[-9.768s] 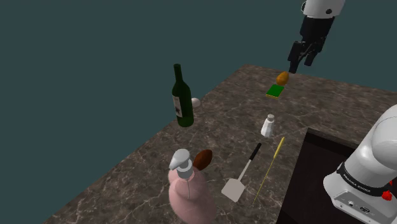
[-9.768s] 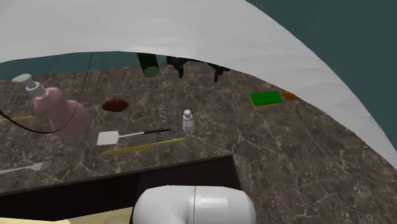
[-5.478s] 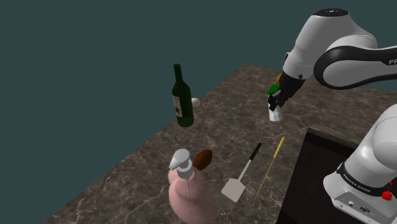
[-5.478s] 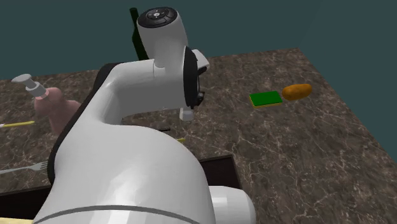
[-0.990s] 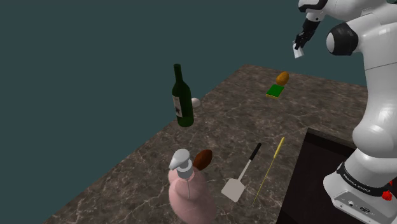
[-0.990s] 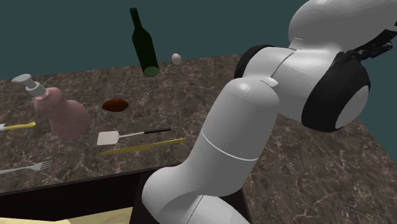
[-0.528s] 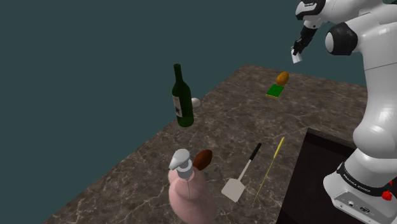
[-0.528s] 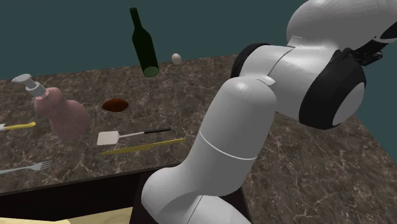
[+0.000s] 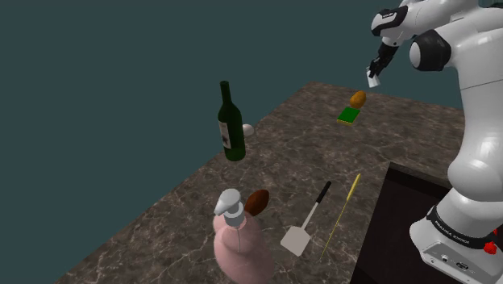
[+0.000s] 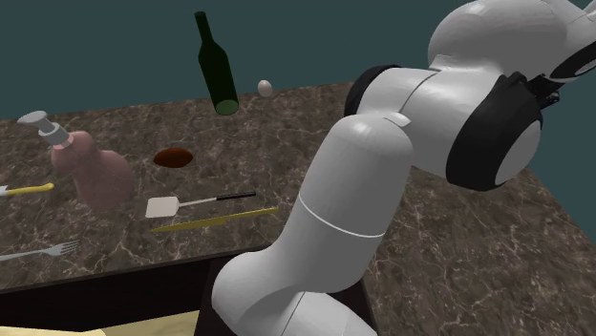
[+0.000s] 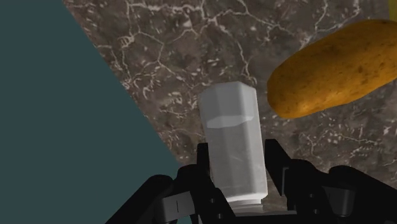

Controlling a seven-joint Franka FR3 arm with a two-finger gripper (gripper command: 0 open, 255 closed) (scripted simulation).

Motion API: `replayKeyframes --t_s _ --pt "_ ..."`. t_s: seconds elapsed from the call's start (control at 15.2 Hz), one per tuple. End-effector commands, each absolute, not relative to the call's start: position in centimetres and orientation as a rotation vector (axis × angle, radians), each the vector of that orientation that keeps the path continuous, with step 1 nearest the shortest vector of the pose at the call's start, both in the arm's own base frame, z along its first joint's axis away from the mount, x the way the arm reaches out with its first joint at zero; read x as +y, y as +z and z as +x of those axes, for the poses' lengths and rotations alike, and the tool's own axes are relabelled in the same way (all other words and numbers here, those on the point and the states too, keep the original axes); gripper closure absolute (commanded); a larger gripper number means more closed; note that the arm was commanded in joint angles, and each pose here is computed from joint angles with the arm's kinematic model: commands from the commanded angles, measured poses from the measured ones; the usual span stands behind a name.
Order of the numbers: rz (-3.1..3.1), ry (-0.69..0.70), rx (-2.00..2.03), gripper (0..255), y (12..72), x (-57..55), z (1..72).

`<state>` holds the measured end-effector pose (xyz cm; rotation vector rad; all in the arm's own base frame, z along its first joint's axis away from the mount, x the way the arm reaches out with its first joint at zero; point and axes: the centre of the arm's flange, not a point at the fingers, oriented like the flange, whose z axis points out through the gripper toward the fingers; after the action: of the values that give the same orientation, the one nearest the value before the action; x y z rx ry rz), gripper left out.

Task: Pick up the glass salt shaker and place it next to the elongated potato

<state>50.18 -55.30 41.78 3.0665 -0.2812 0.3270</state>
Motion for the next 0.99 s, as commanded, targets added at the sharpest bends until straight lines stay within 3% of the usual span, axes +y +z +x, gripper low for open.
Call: replayKeyframes --t_s 0.0,0.92 --pt "3.066 0.328 -0.281 255 40.7 -55.3 50.2" --pt "3.066 0.328 -0.281 255 34.7 -55.3 50.2"
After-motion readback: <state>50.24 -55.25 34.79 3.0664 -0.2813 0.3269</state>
